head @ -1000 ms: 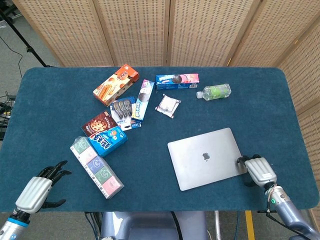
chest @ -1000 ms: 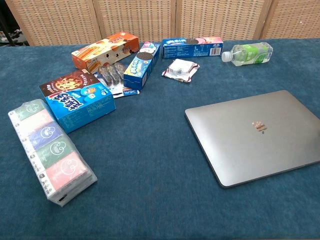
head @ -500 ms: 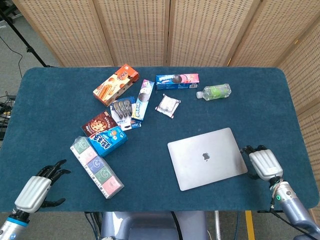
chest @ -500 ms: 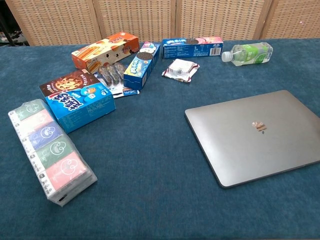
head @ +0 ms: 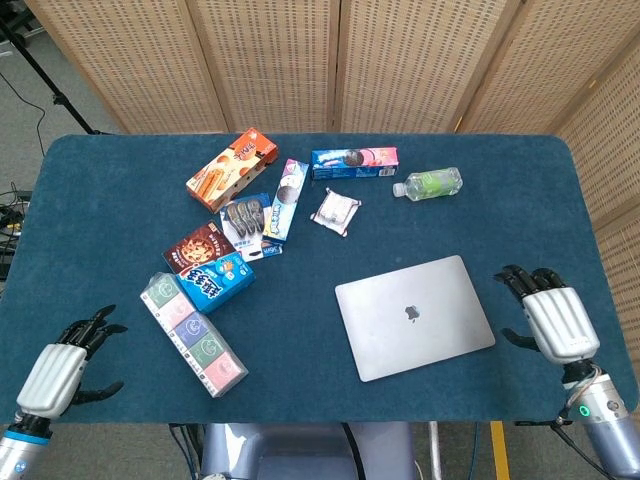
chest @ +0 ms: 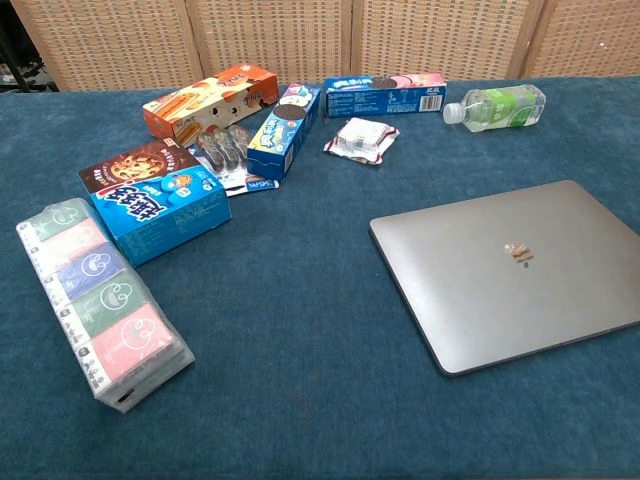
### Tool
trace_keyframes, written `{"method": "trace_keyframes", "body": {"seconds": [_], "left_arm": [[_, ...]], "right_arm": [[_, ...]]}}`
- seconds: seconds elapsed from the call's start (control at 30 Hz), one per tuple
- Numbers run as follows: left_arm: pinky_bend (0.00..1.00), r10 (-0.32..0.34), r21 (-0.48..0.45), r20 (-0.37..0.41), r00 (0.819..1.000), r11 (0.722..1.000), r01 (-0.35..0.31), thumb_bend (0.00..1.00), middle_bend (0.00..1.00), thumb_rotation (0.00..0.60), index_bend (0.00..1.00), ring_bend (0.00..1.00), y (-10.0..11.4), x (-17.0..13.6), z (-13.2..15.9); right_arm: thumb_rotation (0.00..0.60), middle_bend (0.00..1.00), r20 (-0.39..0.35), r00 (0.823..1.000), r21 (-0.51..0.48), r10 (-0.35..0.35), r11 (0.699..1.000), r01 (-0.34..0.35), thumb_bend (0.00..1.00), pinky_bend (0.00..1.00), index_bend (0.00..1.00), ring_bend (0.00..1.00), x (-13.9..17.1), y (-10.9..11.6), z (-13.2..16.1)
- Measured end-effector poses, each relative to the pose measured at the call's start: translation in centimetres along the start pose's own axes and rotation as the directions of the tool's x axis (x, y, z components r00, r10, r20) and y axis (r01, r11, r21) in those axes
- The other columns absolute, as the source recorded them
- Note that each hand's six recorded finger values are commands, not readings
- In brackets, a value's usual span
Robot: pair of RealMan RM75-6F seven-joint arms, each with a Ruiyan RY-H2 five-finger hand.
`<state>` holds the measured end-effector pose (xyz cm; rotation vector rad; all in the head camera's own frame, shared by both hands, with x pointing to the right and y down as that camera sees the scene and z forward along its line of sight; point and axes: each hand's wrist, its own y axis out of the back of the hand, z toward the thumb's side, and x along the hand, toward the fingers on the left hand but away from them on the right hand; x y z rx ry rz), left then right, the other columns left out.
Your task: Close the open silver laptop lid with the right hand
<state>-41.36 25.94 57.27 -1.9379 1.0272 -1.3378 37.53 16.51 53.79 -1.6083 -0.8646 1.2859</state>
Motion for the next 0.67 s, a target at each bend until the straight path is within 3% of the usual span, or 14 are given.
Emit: {"method": "trace_keyframes", "body": {"seconds": [0.2, 0.47, 0.67], "left_arm": [[0.19, 0.058, -0.024, -0.018, 0.998, 0.998, -0.058, 0.01, 0.13, 0.600, 0.25, 0.20, 0.4, 0.3, -0.4], [0.19, 0.114, -0.042, -0.032, 0.993, 0.992, -0.115, 0.01, 0.12, 0.600, 0.23, 0.18, 0.7, 0.5, -0.6], [0.19, 0.161, -0.058, -0.041, 0.986, 0.985, -0.163, 0.01, 0.11, 0.600, 0.22, 0.16, 1.0, 0.5, -0.7]], "right_arm": [[0.600, 0.16, 0.065, 0.992, -0.123, -0.113, 0.985, 0.120, 0.02, 0.20, 0.19, 0.31, 3.2, 1.0, -1.8], [0.600, 0.10, 0.147, 0.977, -0.212, -0.154, 0.960, 0.183, 0.02, 0.15, 0.14, 0.25, 6.0, -0.1, -4.2], [0.600, 0.06, 0.173, 0.965, -0.217, -0.200, 0.948, 0.235, 0.02, 0.13, 0.11, 0.20, 7.5, -0.1, -4.8]]}}
